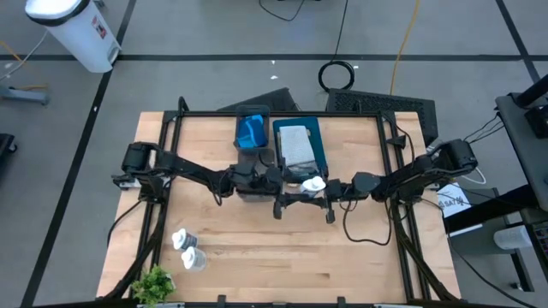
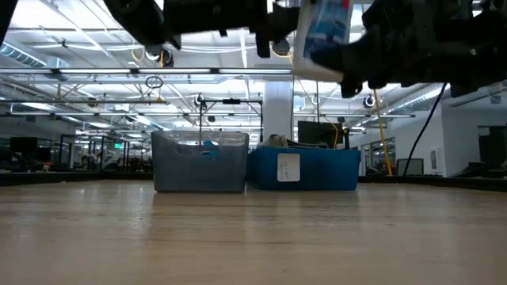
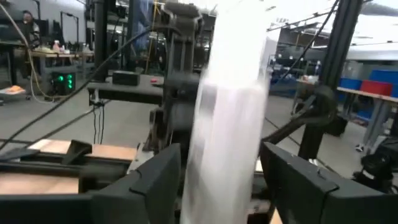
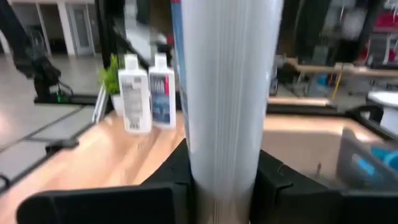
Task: Pick & Place Kitchen Items
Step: Put the top right white plastic restorer bottle into the bottom black bin
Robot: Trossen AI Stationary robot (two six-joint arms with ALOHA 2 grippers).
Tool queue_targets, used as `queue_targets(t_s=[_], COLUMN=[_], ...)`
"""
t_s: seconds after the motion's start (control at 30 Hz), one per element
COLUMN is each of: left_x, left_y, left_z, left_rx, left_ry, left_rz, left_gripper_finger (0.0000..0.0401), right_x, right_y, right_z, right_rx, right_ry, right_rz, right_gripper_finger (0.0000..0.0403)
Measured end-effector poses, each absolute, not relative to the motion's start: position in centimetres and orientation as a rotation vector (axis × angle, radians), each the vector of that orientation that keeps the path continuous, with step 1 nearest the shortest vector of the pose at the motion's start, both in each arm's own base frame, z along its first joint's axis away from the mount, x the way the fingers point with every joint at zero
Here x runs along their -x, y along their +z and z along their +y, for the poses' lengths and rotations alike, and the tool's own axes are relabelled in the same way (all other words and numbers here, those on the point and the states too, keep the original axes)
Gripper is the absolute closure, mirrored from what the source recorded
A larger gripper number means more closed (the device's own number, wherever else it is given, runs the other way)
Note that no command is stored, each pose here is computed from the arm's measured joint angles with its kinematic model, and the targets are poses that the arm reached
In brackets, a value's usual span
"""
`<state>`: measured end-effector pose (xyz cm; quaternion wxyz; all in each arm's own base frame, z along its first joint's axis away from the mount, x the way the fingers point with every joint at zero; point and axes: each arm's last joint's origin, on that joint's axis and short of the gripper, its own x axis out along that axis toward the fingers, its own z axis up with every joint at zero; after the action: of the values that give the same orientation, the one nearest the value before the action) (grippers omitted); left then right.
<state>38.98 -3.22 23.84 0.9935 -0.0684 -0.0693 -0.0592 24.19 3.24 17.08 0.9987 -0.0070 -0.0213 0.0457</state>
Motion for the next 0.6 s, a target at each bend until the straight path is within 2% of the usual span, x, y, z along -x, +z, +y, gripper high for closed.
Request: queue_targets(t_s=[0.1, 0.37, 0.6], left_x=[-38.4, -37.8, -40.1], left_y=[25.3, 31.4, 32.1], left_z=[-3.2, -2.9, -3.5], left_rx=[0.136, 0.159, 0.102], left_ry=[-0.12, -0.049, -0.047], left_rz=[-0.086, 0.251, 0.491], left_gripper_finger=[0.0162, 0.0156, 0.0155], right_x=[-24.1, -23.7, -23.7], right_y=[16.3, 14.4, 14.5], right_z=[3.2, 3.2, 3.2], right_rx=[0.0, -0.023, -0.024], right_ry=[0.091, 0.083, 0.082], right_rz=[0.063, 0.272, 0.262], right_gripper_finger=[0.0333, 0.0334, 0.0331])
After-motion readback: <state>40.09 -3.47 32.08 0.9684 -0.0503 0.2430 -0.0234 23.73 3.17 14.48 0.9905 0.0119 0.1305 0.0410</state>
